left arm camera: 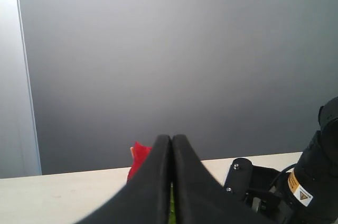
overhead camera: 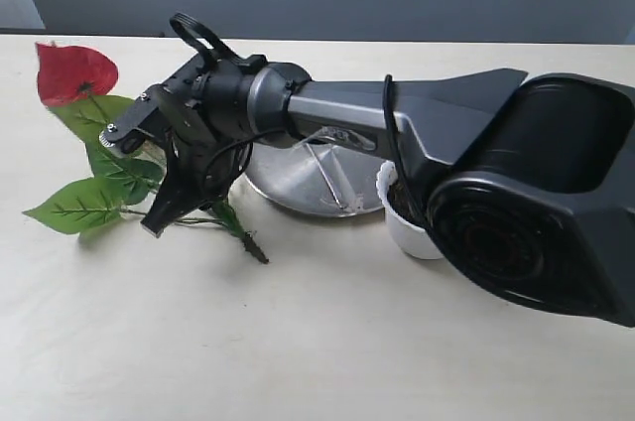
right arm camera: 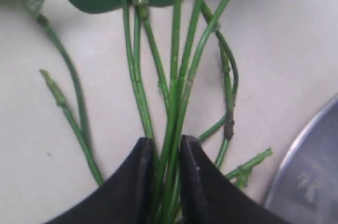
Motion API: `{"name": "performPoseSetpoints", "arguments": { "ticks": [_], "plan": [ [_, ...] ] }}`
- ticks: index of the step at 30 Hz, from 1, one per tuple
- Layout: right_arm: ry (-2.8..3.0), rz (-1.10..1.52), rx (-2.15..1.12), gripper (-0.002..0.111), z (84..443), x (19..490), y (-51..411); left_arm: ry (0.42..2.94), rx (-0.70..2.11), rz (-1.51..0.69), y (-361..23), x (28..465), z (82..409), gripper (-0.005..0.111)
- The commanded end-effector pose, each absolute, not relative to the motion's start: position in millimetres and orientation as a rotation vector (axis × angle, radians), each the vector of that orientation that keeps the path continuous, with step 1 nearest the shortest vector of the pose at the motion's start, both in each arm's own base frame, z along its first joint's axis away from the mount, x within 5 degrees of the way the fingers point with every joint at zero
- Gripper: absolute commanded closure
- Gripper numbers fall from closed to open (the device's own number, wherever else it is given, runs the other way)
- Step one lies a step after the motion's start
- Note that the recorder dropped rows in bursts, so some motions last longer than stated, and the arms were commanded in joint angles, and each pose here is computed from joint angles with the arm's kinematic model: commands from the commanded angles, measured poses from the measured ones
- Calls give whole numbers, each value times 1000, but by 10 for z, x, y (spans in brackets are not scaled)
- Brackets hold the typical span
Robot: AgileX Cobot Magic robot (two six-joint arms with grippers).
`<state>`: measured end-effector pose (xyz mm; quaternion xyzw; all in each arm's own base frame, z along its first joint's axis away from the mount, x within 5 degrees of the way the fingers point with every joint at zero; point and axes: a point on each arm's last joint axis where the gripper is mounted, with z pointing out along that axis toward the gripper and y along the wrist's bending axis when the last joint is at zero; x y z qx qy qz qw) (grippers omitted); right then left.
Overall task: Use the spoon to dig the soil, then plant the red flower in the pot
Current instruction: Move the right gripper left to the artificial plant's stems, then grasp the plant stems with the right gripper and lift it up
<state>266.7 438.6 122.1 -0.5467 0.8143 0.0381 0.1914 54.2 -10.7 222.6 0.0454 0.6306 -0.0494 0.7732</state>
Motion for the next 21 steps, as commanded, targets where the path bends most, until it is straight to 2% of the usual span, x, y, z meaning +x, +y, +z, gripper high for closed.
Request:
{"name": "performPoseSetpoints", "arguments": {
  "ticks": [1,3,7,12,15,21],
  "plan": [
    [2282,128,-1499,108,1402,2684,4365,1358,99,-116,-110,537,2242,106],
    [2283,173,-1412,108,1668,2676,4352,1358,99,-116,-110,537,2242,106],
    [2207,273,-1199,108,2434,2652,4252,1357,99,-117,-111,536,2244,106],
    [2142,256,-1005,108,2983,2649,4057,1357,99,-117,-111,536,2244,106],
    [2130,232,-867,108,3194,2629,3884,1357,99,-117,-111,536,2244,106],
    [2097,213,-714,108,3285,2487,3485,1357,99,-117,-111,536,2244,106]
  ]
}}
